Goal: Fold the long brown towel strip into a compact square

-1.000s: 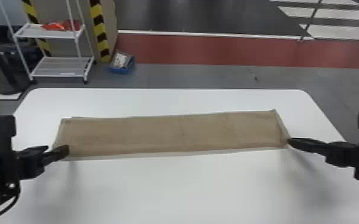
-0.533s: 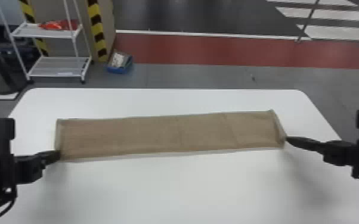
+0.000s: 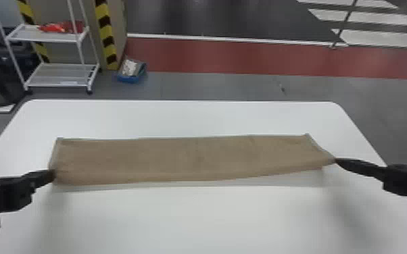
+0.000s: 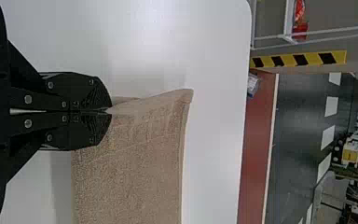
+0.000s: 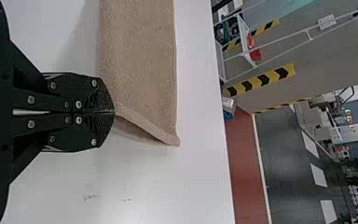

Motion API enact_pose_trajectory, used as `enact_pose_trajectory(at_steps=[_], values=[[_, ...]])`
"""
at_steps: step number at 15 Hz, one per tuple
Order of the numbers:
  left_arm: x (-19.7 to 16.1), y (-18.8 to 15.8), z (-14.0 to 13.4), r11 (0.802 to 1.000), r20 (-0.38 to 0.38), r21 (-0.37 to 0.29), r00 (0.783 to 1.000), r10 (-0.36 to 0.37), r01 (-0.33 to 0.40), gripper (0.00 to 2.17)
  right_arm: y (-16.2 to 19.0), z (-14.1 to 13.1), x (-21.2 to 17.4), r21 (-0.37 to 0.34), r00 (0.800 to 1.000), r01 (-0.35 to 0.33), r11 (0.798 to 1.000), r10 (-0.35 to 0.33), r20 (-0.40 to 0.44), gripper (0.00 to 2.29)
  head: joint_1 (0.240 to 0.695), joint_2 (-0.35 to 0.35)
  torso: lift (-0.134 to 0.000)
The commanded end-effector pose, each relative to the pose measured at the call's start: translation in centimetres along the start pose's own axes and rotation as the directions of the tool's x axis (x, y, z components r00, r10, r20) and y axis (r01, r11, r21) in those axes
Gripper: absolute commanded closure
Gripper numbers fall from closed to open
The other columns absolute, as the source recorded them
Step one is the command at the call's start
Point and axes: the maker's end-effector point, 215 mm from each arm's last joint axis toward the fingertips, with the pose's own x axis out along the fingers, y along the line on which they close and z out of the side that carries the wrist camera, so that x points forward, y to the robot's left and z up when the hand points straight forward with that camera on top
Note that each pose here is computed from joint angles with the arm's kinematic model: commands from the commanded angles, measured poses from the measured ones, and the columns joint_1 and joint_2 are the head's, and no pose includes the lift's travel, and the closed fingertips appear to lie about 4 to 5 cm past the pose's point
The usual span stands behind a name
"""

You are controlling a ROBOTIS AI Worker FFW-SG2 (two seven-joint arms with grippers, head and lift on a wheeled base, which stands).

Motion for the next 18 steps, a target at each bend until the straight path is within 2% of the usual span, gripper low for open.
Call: enact_pose_trajectory(at_steps=[1, 4, 6, 7, 8, 9, 11, 12, 13, 14, 15, 18], values=[[-1.2, 0.3, -0.4, 1.000, -0.002, -0.004, 1.000, -0.001, 0.001, 1.65, -1.1, -0.7, -2.0, 0.001, 0.999, 0.033, 0.999, -0.033, 0.012, 1.42, 0.695, -0.104, -0.124], [-1.7, 0.4, -1.0, 1.000, -0.027, -0.006, 1.000, -0.008, 0.007, 1.65, -1.2, -1.4, -2.2, -0.003, 0.999, 0.036, 0.999, -0.036, 0.009, 1.40, 0.695, -0.123, -0.124], [-1.6, 0.0, -0.9, 1.000, -0.027, -0.002, 1.000, -0.015, 0.015, 1.64, -0.5, -2.2, -1.1, -0.013, 0.999, 0.033, 0.999, -0.033, -0.009, 1.18, 0.695, -0.130, -0.124], [-1.5, -0.5, -1.2, 1.000, -0.033, 0.001, 0.999, -0.028, 0.028, 1.63, -0.2, -2.4, -0.9, -0.023, 0.999, 0.030, 0.999, -0.030, -0.018, 1.18, 0.695, -0.126, -0.124], [-1.5, -0.7, -1.7, 0.999, -0.040, 0.001, 0.999, -0.035, 0.035, 1.54, -0.2, -2.6, -0.8, -0.024, 0.999, 0.030, 0.999, -0.030, -0.021, 1.08, 0.695, -0.123, -0.124], [-1.6, -0.8, -1.9, 0.999, -0.042, 0.000, 0.999, -0.035, 0.035, 1.33, -0.2, -2.8, -0.9, -0.022, 0.999, 0.031, 0.999, -0.031, -0.023, 0.99, 0.695, -0.122, -0.124], [-1.6, -0.6, -2.1, 0.999, -0.045, -0.003, 0.998, -0.032, 0.032, 0.49, -0.5, -3.3, -1.4, -0.016, 0.999, 0.034, 0.999, -0.034, -0.025, 0.97, 0.695, -0.124, -0.124], [-1.7, -0.5, -2.1, 1.000, -0.041, -0.004, 0.999, -0.031, 0.031, 0.18, -0.9, -3.5, -1.9, -0.018, 0.999, 0.044, 0.999, -0.044, -0.018, 0.96, 0.695, -0.126, -0.124], [-1.8, -0.6, -1.9, 0.999, -0.028, -0.009, 0.999, -0.034, 0.034, 0.07, -1.2, -3.1, -2.4, -0.019, 0.999, 0.049, 0.999, -0.049, 0.001, 0.77, 0.695, -0.128, -0.124], [-2.0, -0.6, -1.4, 0.999, -0.005, -0.012, 0.999, -0.032, 0.031, 0.07, -1.8, -2.8, -3.1, -0.013, 0.998, 0.062, 0.998, -0.062, 0.019, 0.44, 0.695, -0.131, -0.124], [-2.2, -0.5, -0.9, 1.000, 0.012, -0.015, 1.000, -0.027, 0.027, 0.07, -2.3, -2.4, -3.7, -0.002, 0.996, 0.073, 0.997, -0.073, 0.042, 0.23, 0.695, -0.136, -0.124], [-2.9, -0.3, 1.7, 1.000, 0.101, -0.012, 0.995, -0.024, 0.025, 0.07, -2.4, 0.3, -4.8, 0.000, 0.987, 0.116, 0.993, -0.115, 0.116, 0.17, 0.695, -0.160, -0.124]])
